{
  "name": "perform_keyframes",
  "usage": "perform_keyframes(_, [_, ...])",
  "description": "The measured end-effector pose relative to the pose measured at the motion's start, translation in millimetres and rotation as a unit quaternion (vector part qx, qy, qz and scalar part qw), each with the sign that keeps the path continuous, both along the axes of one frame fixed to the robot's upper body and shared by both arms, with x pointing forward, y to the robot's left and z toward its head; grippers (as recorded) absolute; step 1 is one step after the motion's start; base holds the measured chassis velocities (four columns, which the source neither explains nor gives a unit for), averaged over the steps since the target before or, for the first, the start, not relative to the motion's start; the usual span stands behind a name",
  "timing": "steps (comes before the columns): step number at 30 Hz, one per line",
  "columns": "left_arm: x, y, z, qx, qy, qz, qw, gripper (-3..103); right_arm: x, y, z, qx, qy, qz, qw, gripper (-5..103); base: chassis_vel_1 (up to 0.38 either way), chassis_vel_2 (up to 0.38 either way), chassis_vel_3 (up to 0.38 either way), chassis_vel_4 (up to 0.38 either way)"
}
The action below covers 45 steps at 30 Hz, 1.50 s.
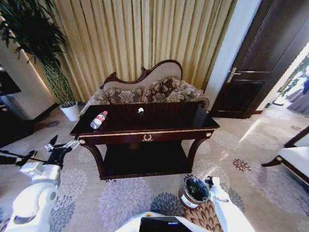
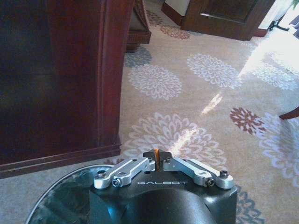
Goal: Move to the front of the table and place the trash on the table into the trash bin.
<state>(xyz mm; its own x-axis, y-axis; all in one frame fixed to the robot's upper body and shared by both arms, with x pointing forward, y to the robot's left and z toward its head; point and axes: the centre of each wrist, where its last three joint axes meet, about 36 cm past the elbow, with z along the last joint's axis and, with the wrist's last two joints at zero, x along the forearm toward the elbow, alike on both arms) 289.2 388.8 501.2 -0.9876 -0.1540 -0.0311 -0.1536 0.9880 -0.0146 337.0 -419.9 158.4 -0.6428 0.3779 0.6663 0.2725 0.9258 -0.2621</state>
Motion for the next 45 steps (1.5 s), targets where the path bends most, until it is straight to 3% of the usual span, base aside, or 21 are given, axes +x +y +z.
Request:
perform_keyframes(1, [0, 0, 0, -0.001, 0.000, 0.000, 1.0000, 100, -1, 2, -1, 0.001, -0.004, 0.001, 1.000, 1, 0.000, 0.000, 0.000, 0.000])
perform_keyframes(4, [1, -1, 0, -0.001, -0.001, -0.002, 1.0000, 100, -1, 7, -5, 0.000, -0.014, 0.005, 1.000, 8, 0.000, 0.000, 0.000, 0.000])
perform_keyframes(6, [1, -2, 3, 0.001, -0.004, -0.005, 1.0000, 100, -1, 9, -7, -0.001, -0.020, 0.006, 1.000, 19, 0.000, 0.000, 0.000, 0.000])
perform_keyframes(8, [0, -3, 3, 0.001, -0.004, -0.005, 1.0000, 100, -1, 10, -8, 0.000, -0.021, 0.007, 1.000, 19, 0.000, 0.000, 0.000, 0.000])
perform_keyframes(11, [0, -3, 4, 0.001, -0.005, -0.006, 1.0000, 100, -3, 15, -11, 0.001, -0.020, 0.008, 1.000, 35, 0.000, 0.000, 0.000, 0.000])
perform_keyframes(14, [-1, -2, 6, -0.001, -0.007, -0.006, 1.0000, 100, -5, 18, -15, -0.001, -0.015, 0.011, 1.000, 40, 0.000, 0.000, 0.000, 0.000])
perform_keyframes(19, [-2, 0, 11, -0.002, -0.012, -0.006, 0.9999, 100, -7, 22, -20, -0.001, -0.011, 0.014, 1.000, 62, 0.000, 0.000, 0.000, 0.000])
perform_keyframes(20, [-2, 0, 11, -0.002, -0.012, -0.006, 0.9999, 100, -7, 22, -20, -0.001, -0.011, 0.014, 1.000, 62, 0.000, 0.000, 0.000, 0.000])
perform_keyframes(27, [-3, -1, 15, 0.000, -0.015, -0.007, 0.9999, 100, -7, 24, -18, 0.001, -0.015, 0.012, 1.000, 94, 0.000, 0.000, 0.000, 0.000])
perform_keyframes(36, [-5, -2, 15, 0.001, -0.014, -0.007, 0.9999, 100, -7, 23, -15, 0.004, -0.020, 0.009, 1.000, 100, 0.000, 0.000, 0.000, 0.000])
perform_keyframes(38, [-5, -2, 15, 0.000, -0.014, -0.007, 0.9999, 100, 4, 24, 3, 0.016, -0.069, 0.003, 0.997, 100, 0.000, 0.000, 0.000, 0.000])
perform_keyframes(39, [-5, -2, 15, 0.000, -0.014, -0.007, 0.9999, 100, 4, 24, 3, 0.016, -0.069, 0.003, 0.997, 100, 0.000, 0.000, 0.000, 0.000])
perform_keyframes(40, [-5, -2, 15, 0.000, -0.014, -0.007, 0.9999, 100, 14, 26, 23, 0.015, -0.117, 0.009, 0.993, 100, 0.000, 0.000, 0.000, 0.000])
perform_keyframes(41, [-5, -2, 15, 0.000, -0.014, -0.007, 0.9999, 100, 14, 26, 23, 0.015, -0.117, 0.009, 0.993, 100, 0.000, 0.000, 0.000, 0.000])
perform_keyframes(44, [-5, -2, 15, 0.001, -0.013, -0.006, 0.9999, 100, 40, 33, 91, -0.008, -0.242, 0.036, 0.970, 100, 0.000, 0.000, 0.000, 0.000])
perform_keyframes(45, [-5, -2, 15, 0.001, -0.013, -0.006, 0.9999, 100, 40, 33, 91, -0.008, -0.242, 0.036, 0.970, 100, 0.000, 0.000, 0.000, 0.000])
